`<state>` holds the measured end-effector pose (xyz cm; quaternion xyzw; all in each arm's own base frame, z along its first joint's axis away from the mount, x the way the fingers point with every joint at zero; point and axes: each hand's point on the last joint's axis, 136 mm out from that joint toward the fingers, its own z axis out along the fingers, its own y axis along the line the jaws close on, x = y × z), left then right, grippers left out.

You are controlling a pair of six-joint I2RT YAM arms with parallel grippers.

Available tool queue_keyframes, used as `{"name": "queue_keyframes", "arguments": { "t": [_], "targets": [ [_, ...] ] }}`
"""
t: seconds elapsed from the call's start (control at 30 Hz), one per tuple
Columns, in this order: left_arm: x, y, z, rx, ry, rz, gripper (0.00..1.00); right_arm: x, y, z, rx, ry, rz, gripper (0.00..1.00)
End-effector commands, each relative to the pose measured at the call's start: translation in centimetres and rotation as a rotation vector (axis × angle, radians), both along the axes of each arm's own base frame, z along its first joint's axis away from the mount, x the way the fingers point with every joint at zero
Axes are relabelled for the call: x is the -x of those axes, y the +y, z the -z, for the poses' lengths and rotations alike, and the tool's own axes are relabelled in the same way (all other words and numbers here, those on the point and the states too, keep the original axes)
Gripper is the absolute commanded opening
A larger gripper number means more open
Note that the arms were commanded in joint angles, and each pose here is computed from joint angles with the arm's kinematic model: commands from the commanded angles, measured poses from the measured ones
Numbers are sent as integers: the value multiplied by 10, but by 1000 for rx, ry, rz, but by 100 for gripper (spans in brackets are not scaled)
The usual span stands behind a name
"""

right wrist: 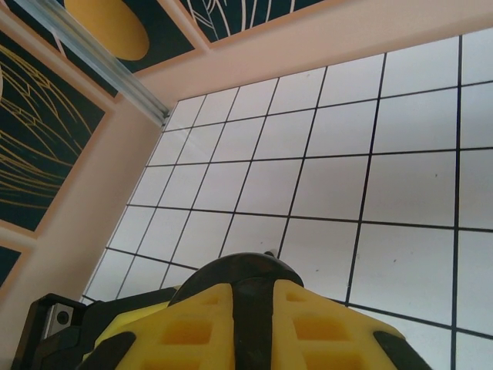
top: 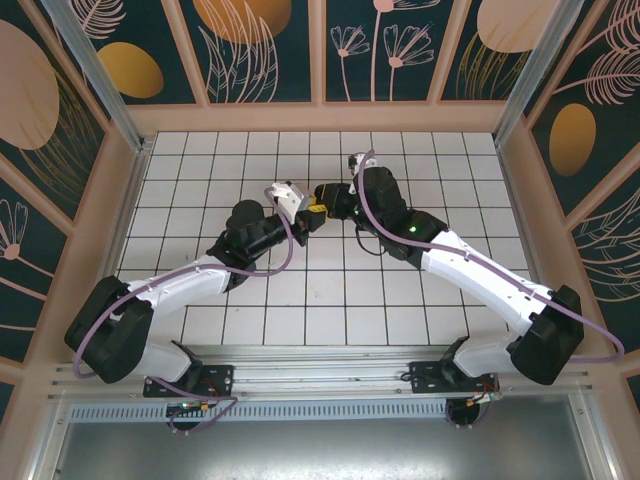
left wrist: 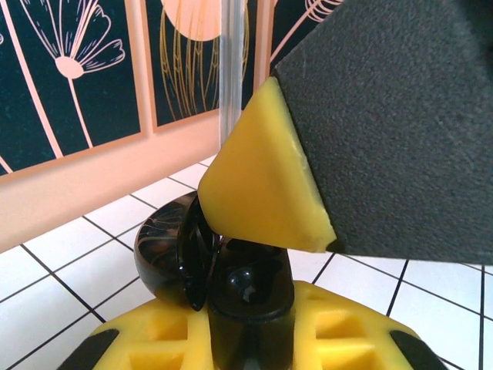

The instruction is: Insert the wireless bluetooth earbuds into the charging case

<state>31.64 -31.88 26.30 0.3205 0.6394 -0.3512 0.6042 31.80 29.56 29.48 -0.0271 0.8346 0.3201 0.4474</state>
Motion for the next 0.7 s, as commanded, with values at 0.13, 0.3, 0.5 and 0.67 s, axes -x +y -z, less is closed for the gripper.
{"name": "queue_keyframes", "arguments": {
  "t": [0.13, 0.3, 0.5, 0.67],
  "targets": [
    [11, -4, -50, 67, -136, 42, 0, 7, 3, 19, 24, 62, -18, 21],
    [11, -3, -51, 69, -138, 38, 0, 7, 3, 13, 19, 53, -21, 22],
    [11, -2, -49, 65, -135, 36, 0, 8, 5, 4, -1, 50, -27, 28],
    [11, -2, -49, 66, -136, 37, 0, 9, 5, -7, -29, 48, -27, 32]
  ]
}}
